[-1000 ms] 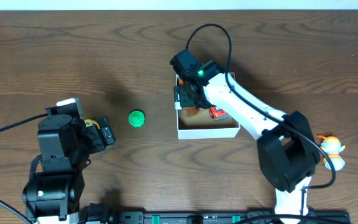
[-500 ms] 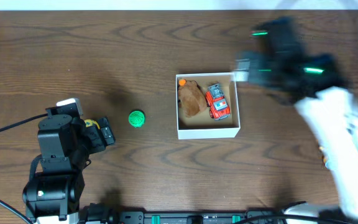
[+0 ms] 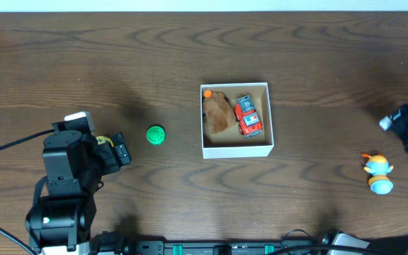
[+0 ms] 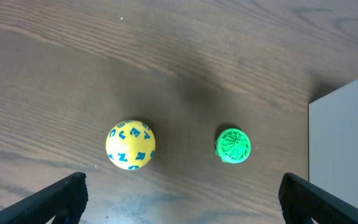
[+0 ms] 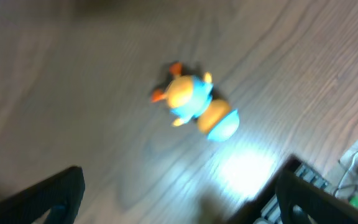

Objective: Pack container
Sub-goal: 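Grasp the orange-and-blue duck figure with the right gripper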

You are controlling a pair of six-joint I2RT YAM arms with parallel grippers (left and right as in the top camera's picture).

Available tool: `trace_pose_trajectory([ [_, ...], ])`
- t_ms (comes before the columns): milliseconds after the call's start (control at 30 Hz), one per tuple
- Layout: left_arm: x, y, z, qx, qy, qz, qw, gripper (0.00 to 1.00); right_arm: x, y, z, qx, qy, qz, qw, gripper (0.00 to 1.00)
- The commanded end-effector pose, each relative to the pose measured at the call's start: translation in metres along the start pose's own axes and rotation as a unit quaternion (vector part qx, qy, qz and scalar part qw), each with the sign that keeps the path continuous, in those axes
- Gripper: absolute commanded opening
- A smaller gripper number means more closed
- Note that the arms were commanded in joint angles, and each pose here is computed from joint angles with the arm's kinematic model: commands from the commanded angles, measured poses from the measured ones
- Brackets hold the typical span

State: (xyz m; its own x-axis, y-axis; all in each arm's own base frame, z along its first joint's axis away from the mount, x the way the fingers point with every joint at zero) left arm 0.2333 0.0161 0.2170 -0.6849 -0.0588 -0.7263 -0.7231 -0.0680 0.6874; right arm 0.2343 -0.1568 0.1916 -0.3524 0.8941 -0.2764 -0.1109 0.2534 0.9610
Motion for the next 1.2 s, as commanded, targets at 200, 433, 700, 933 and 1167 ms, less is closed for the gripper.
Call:
trace_pose_trajectory([
  [200,-0.007,0.005,0.002,-0.003,0.002,-0.010,1.000,0.98,0.024,-0.098,-0.037,0.034,0.018,0.047,0.998,0.99],
  [433,-0.007,0.005,0.002,-0.003,0.002,-0.009,1.000,0.98,0.034,-0.137,-0.038,0.027,0.012,0.033,0.999,0.98],
  [700,-0.001,0.005,0.002,-0.004,0.002,0.001,1.000,0.98,0.043,-0.155,-0.041,0.032,0.011,0.041,0.999,0.61],
  [933,-0.002,0.005,0.002,-0.004,0.002,0.001,1.000,0.98,0.045,-0.157,-0.042,0.036,0.010,0.047,0.998,0.01],
  [1167,-0.002,0.005,0.002,-0.004,0.002,0.001,1.000,0.98,0.048,-0.157,-0.038,0.024,0.011,0.054,0.998,0.01],
])
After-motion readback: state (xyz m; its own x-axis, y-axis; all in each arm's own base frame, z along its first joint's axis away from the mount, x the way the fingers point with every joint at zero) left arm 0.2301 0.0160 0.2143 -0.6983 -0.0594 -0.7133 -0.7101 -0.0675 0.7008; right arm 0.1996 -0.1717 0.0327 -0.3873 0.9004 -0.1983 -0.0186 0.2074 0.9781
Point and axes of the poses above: each gripper's point midway between its finger pads, its own y axis back along the fingers, its own z axis along the line the jaws close on, x = y × z, the point moved 1 cm from there along y, back along the fingers, and after that the axes turned 11 degrees about -y, right-handed, at the moved point
